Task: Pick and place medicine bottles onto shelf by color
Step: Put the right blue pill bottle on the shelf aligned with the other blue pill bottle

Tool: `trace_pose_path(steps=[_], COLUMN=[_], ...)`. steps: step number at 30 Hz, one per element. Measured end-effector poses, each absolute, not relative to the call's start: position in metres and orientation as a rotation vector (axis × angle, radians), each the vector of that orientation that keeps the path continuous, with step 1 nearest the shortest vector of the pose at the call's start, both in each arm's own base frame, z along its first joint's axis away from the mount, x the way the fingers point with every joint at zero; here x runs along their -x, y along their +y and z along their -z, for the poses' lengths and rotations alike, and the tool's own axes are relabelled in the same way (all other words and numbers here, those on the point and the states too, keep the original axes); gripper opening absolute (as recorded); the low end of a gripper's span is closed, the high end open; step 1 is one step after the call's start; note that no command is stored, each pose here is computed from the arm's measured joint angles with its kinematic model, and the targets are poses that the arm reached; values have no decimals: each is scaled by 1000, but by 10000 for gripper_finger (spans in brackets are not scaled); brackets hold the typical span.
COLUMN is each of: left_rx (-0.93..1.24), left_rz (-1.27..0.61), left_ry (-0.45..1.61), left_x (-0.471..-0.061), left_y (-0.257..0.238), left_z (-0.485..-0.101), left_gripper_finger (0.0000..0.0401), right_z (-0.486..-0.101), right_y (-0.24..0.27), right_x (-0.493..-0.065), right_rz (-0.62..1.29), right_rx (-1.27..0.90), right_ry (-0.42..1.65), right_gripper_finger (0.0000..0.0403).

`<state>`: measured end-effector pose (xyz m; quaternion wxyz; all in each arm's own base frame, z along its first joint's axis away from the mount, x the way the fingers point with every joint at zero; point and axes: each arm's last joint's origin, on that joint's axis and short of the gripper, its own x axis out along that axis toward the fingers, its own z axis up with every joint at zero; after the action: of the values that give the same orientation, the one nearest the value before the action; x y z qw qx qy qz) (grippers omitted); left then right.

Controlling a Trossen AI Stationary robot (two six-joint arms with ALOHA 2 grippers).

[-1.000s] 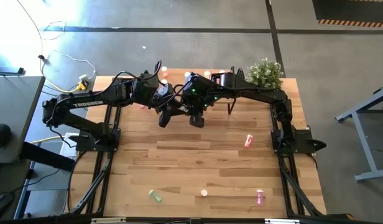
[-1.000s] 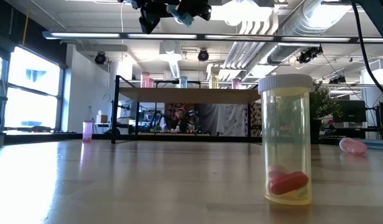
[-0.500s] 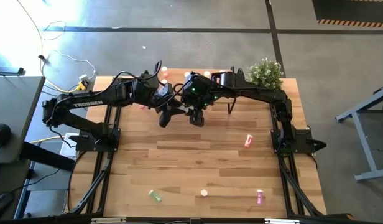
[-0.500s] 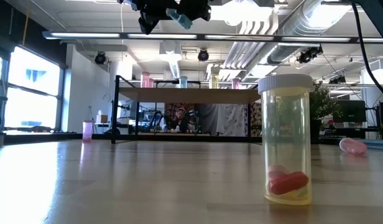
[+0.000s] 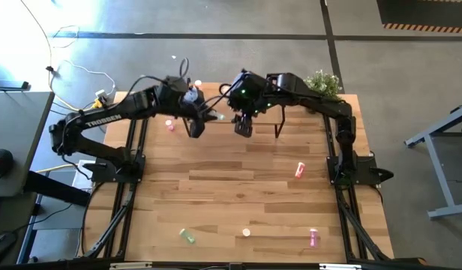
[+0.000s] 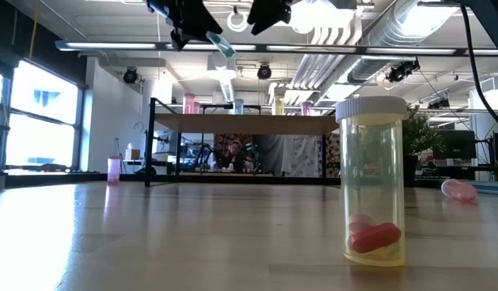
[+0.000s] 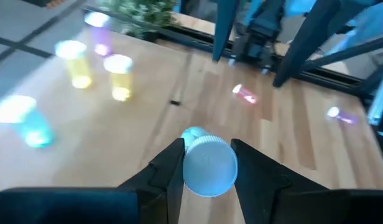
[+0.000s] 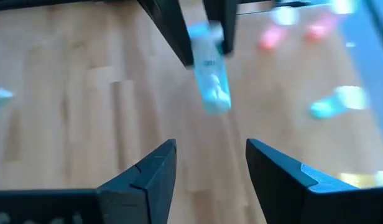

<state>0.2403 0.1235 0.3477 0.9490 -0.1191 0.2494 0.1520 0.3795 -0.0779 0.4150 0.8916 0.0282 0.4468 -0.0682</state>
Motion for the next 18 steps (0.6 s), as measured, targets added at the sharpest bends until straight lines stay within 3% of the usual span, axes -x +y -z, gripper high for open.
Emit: trace_pose_path(steps=[10,18], left_rx=[192,145], left_rz=[-457,-523], left_ry=[483,566], left_x=[-214,-220], left_y=[158,181], left_z=[-379,-397], left_gripper_finger=[106,106], right_z=[-424,-424], right_y=[-115,-147], right_x=[-360,-348], right_rz=[356,442], right_rx=[-39,-81], right_ry=[923,927], right_gripper_finger=[184,184])
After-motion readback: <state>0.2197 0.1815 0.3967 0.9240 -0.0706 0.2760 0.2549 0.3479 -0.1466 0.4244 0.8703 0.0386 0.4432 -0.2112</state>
